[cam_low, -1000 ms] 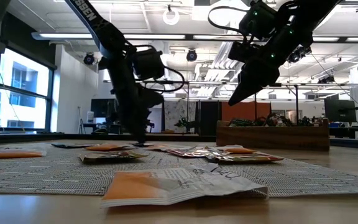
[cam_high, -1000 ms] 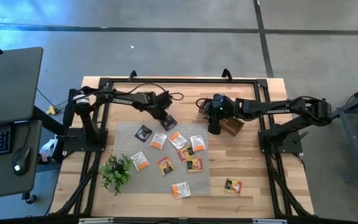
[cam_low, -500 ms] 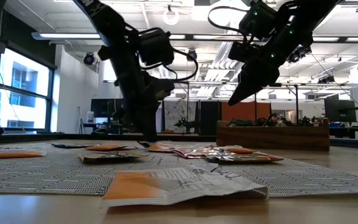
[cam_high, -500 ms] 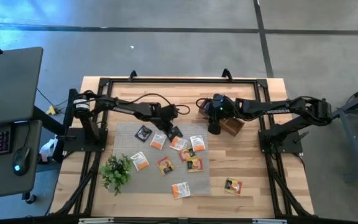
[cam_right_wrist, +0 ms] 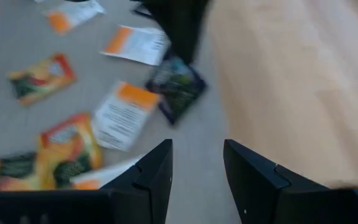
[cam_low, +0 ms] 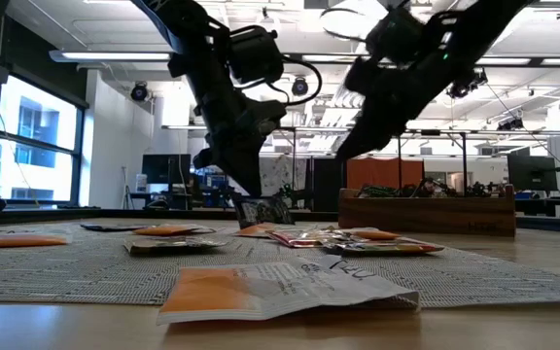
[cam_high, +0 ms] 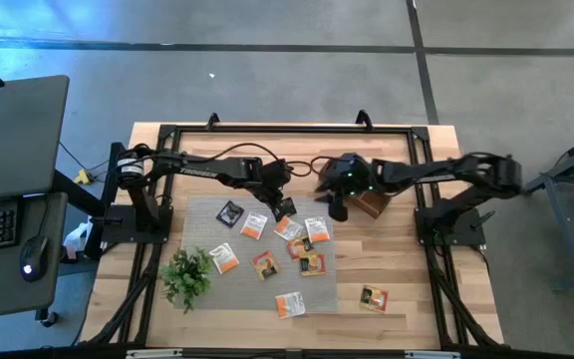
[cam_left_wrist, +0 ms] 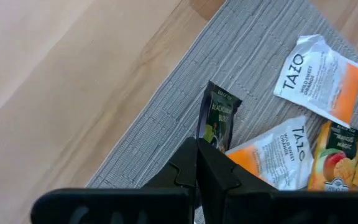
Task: Pick & Place Tea
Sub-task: Put the black tea bag into the left section of the wooden organizer
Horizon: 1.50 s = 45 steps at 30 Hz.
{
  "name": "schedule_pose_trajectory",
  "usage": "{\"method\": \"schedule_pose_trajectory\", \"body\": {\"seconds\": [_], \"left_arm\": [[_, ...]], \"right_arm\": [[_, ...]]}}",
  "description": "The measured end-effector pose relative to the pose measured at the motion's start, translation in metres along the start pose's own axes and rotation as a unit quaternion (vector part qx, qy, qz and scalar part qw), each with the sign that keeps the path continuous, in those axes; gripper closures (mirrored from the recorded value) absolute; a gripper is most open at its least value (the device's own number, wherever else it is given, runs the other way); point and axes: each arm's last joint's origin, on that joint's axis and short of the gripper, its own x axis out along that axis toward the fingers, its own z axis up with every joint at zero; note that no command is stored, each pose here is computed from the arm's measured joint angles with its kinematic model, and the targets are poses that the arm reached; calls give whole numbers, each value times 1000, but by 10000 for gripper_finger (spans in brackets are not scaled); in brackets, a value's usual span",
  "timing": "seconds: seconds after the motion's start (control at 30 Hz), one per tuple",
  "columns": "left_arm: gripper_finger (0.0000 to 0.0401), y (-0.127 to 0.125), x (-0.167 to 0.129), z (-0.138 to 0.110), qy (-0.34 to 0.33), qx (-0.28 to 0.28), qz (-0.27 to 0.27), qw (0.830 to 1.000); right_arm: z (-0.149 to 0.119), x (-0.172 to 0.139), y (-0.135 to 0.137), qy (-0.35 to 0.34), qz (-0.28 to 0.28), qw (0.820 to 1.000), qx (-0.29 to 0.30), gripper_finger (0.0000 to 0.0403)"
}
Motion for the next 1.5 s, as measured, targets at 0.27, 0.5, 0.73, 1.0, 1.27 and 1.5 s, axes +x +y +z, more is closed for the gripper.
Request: {"method": "schedule_pose_trajectory", "body": {"seconds": [0.27,0.5,0.73,1.0,1.27,1.5], "left_arm": [[401,-9,0,-5,3,13,0,1000],[401,-11,0,-5,-1,15,-2,1000],[401,-12,0,-1,-25,19,-5,999],[401,-16,0,-1,-24,24,-22,999],[401,-18,0,-3,-16,26,-29,999],[401,-17,9,-16,46,8,-22,999]], "right_arm": [[-21,62,-12,-35,30,999,12,263],[-21,72,-14,-68,51,996,36,263],[-21,73,-12,-68,58,994,65,263],[-32,82,-14,-40,47,992,111,263],[-36,84,-14,-26,50,987,148,263],[-36,84,-13,-25,44,981,186,263]]}}
